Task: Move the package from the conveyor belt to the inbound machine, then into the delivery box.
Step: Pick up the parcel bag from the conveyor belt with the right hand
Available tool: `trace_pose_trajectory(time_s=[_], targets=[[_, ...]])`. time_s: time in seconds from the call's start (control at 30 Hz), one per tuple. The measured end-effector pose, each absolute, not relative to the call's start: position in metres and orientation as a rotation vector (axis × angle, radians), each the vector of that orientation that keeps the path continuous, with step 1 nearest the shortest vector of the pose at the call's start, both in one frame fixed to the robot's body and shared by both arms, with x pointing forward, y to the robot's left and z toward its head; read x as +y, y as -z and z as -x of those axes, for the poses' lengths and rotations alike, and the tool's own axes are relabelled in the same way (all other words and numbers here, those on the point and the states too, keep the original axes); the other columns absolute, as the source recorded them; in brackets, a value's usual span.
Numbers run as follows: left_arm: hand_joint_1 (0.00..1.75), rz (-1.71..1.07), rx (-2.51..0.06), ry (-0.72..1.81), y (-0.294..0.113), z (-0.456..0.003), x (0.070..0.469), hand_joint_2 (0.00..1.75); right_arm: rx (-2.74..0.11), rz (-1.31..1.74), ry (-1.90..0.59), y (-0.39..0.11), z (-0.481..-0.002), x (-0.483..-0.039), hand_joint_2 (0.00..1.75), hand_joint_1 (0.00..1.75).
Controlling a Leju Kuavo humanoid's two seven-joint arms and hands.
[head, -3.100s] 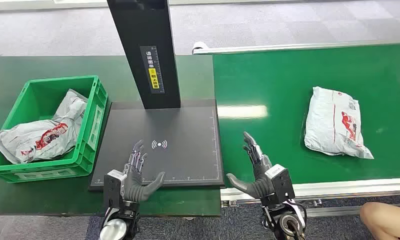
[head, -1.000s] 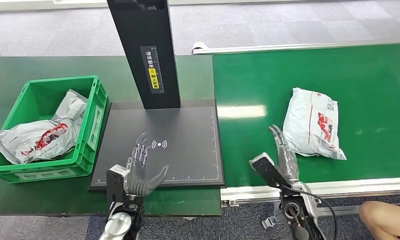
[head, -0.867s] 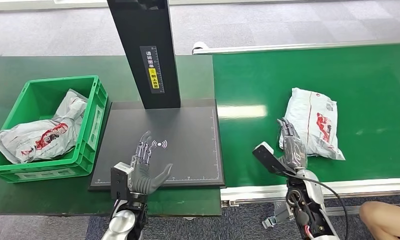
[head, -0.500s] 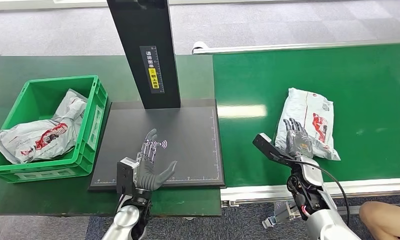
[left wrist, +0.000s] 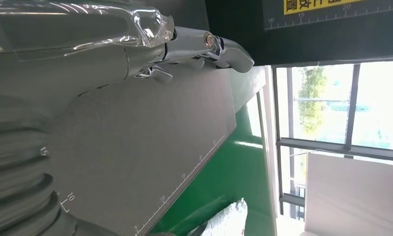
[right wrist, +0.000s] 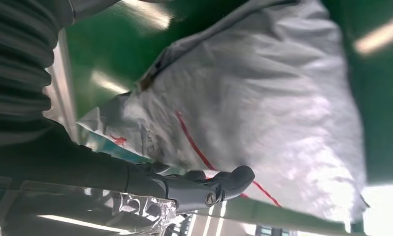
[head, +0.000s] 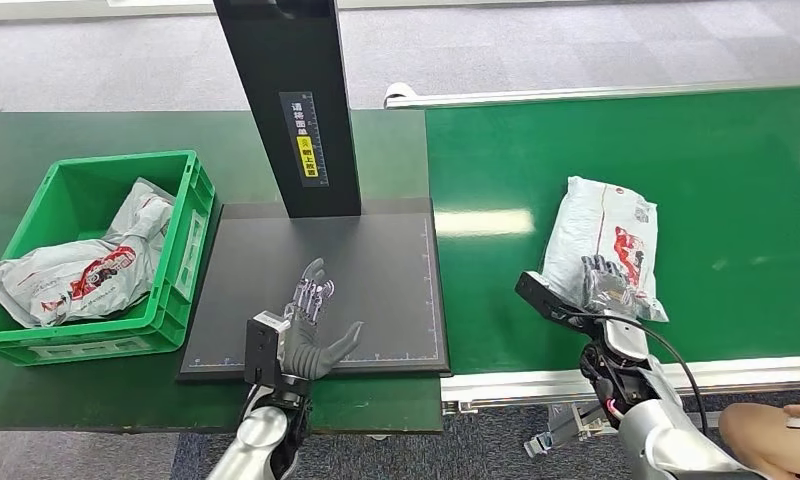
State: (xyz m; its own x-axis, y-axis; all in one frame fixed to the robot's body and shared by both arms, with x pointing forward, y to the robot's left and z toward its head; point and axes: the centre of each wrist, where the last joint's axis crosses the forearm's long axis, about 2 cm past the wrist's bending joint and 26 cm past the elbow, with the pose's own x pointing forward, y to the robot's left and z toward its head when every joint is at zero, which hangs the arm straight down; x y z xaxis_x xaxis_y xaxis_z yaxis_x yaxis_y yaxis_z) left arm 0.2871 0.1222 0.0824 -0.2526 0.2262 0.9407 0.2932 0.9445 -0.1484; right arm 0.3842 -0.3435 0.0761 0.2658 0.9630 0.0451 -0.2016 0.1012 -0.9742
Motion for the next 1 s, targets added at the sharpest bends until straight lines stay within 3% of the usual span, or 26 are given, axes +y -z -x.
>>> trace_pose_trajectory(time_s=[0.53, 0.67, 1.0], targets=[[0.00, 0.408, -1.825, 0.093, -0.082, -0.290, 0.115, 1.75, -0.723, 1.086, -1.069, -0.068, -0.380, -0.346, 1.75, 0.00], [0.00, 0.414, -1.824, 0.104, -0.082, -0.290, 0.113, 1.75, -0.659, 1.100, -1.059, -0.068, -0.380, -0.348, 1.75, 1.75], [0.00, 0.422, -1.807, 0.106, -0.083, -0.292, 0.109, 1.75, -0.550, 1.230, -1.030, -0.064, -0.375, -0.357, 1.75, 1.75]])
